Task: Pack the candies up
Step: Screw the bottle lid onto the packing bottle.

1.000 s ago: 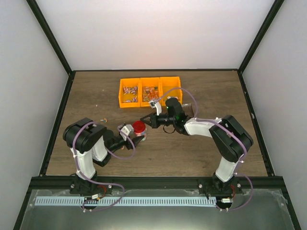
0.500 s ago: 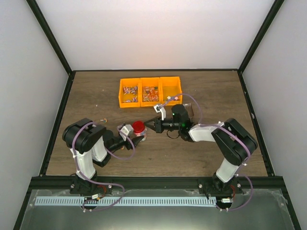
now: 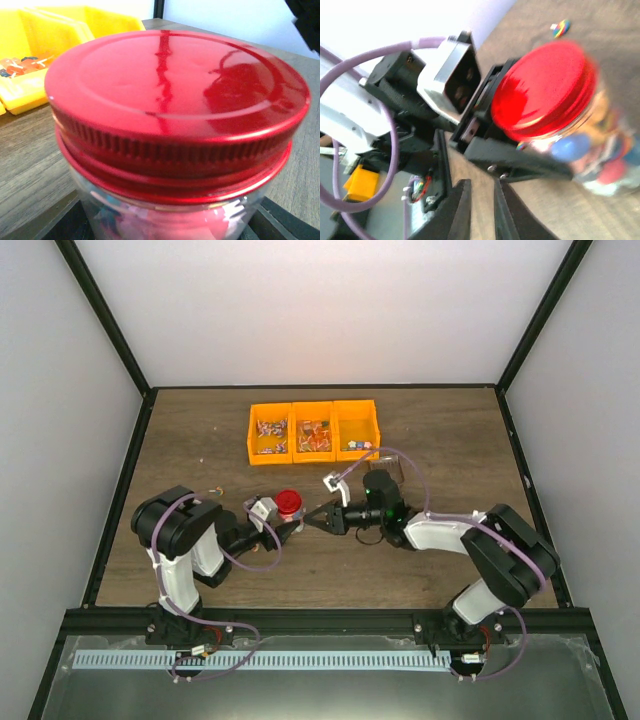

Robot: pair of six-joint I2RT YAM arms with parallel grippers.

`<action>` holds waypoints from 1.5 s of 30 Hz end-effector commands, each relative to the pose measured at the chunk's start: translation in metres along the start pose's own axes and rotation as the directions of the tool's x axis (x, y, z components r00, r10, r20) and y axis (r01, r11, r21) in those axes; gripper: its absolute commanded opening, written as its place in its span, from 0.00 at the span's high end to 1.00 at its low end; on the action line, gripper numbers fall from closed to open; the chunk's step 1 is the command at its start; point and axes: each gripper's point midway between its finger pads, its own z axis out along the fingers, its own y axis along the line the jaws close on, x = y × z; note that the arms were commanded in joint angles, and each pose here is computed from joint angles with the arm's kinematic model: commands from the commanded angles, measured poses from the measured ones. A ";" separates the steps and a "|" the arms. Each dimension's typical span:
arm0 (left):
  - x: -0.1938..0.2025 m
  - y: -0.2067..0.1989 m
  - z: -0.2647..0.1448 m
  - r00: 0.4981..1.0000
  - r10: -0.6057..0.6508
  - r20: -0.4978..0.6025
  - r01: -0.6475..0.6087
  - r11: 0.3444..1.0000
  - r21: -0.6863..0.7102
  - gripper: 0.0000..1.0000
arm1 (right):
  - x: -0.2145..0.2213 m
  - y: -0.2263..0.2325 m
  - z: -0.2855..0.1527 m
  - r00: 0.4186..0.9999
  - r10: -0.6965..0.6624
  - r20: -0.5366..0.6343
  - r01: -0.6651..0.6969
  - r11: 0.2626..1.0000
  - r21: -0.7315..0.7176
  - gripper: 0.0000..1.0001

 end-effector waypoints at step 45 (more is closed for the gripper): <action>-0.013 0.007 -0.015 0.996 -0.003 0.088 0.007 0.999 -0.040 0.46 | -0.004 -0.018 0.026 0.992 0.007 -0.123 -0.008 1.000 -0.009 0.99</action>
